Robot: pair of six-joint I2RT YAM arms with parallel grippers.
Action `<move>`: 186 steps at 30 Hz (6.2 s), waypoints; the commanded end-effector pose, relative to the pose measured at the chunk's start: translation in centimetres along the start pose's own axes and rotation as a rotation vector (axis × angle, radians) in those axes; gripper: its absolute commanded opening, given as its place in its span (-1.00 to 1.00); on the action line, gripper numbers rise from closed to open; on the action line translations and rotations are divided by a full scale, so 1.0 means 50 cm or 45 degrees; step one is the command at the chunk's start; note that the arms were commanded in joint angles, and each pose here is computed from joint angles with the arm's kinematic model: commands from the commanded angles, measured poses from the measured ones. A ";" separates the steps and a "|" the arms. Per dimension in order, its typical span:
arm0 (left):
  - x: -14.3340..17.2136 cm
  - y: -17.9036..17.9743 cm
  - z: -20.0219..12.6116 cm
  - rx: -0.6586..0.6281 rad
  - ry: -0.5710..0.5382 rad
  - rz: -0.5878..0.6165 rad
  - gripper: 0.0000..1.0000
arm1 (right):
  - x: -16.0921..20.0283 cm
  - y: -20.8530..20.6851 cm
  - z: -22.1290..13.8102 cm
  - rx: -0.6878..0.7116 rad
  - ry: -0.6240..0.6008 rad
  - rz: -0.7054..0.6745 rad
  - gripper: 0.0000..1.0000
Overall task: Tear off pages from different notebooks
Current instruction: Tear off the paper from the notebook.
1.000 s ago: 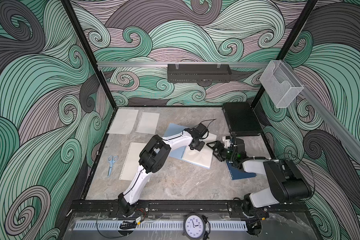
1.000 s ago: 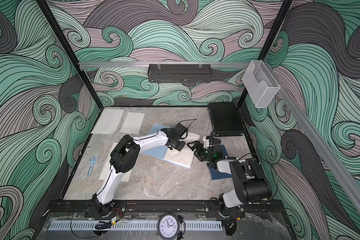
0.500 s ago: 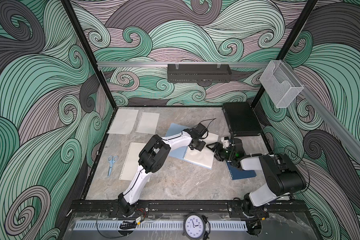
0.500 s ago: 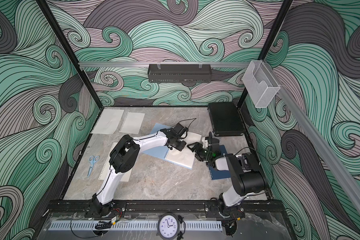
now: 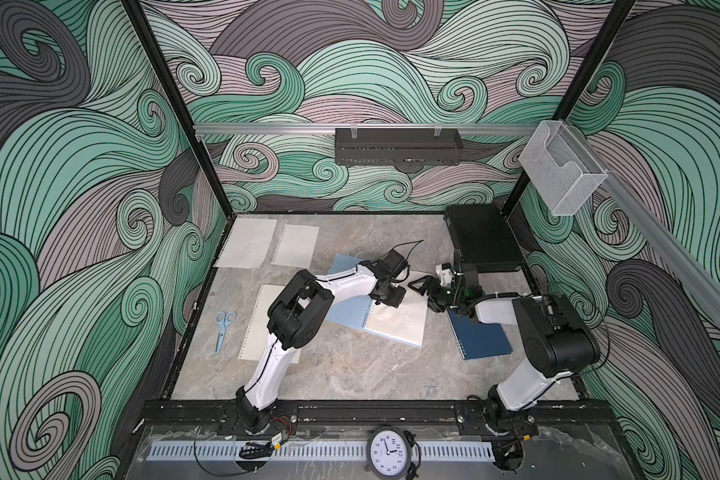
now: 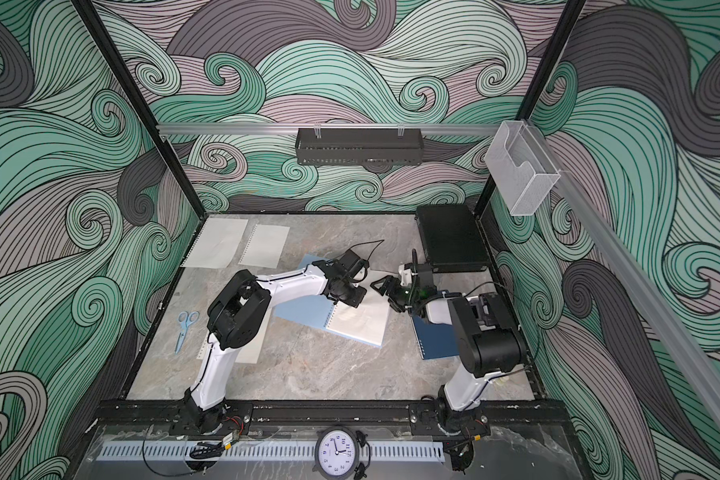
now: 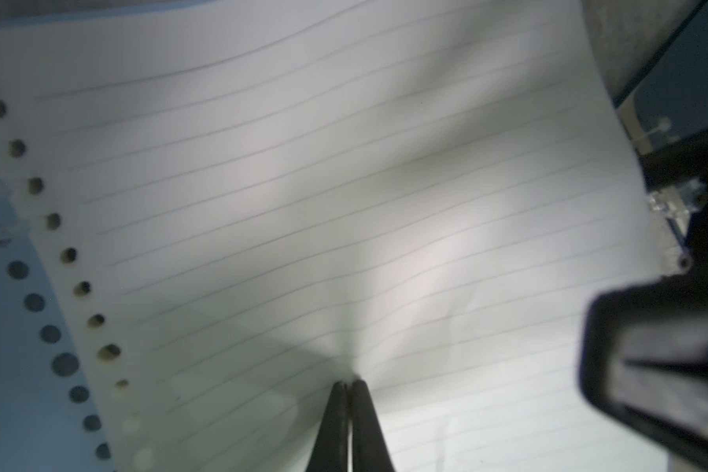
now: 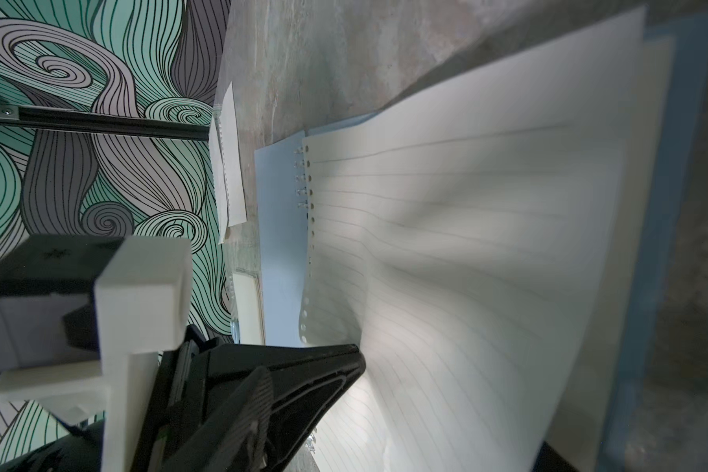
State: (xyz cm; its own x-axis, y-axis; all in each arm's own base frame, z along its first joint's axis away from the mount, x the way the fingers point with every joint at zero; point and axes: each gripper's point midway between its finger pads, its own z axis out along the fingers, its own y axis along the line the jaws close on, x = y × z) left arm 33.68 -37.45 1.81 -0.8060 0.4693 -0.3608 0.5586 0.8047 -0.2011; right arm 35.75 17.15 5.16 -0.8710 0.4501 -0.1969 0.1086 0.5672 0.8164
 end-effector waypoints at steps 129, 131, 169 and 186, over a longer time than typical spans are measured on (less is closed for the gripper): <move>0.006 0.323 -0.028 -0.349 0.316 -0.441 -0.26 | -0.052 0.112 0.087 0.719 0.261 -0.970 -1.00; 0.018 0.321 -0.015 -0.333 0.328 -0.441 -0.25 | -0.048 0.114 0.089 0.718 0.262 -0.973 -1.00; 0.137 0.326 0.036 -0.380 0.670 -0.625 -0.40 | 0.496 0.389 -0.026 -0.029 0.355 -1.698 -1.00; 0.139 0.318 0.038 -0.359 0.659 -0.649 -0.41 | 0.722 0.418 -0.224 -0.416 0.280 -1.701 -1.00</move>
State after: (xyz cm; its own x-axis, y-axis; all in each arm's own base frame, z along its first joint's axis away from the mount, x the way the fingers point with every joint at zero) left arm 42.81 -24.28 1.31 -0.9928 0.0989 -0.0680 0.1009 0.9945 -0.0266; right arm 0.78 37.80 17.76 -0.2904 -0.5104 -0.8094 -0.9486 0.2651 0.1731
